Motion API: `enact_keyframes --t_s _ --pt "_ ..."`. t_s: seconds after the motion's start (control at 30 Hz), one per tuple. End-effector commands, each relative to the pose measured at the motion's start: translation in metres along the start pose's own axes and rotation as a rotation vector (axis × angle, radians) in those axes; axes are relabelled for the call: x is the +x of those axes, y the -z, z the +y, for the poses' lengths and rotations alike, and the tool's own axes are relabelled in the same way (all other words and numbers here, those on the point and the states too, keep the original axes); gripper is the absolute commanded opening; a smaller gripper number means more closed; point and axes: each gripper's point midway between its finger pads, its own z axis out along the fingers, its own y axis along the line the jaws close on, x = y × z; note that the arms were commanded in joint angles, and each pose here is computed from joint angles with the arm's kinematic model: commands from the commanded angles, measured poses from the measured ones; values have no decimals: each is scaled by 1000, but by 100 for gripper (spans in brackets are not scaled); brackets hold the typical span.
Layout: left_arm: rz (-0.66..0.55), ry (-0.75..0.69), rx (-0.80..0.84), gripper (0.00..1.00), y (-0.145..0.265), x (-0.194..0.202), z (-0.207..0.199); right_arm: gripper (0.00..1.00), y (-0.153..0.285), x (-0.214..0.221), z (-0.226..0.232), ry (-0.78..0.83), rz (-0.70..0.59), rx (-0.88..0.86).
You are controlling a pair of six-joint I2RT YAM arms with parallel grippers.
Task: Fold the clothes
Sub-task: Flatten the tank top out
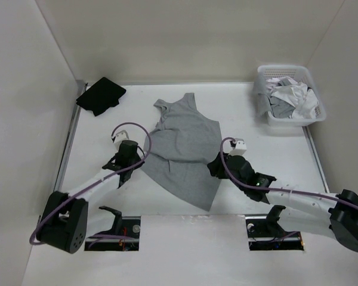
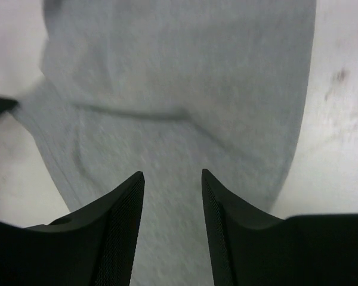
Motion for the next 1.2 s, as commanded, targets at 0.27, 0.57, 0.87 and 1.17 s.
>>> enact_keyframes --t_s 0.27,0.57,0.87,1.17 --pt "-145 110 145 2 68 -29 -18 39 35 85 -42 35 311 291" --pt "-133 109 202 2 68 -17 -23 26 2 84 -50 95 308 419" --pt "-122 187 214 2 63 -2 -17 7 -86 -19 -68 74 87 459" --pt "-202 234 206 3 68 -22 -10 49 -18 23 -75 -2 147 423"
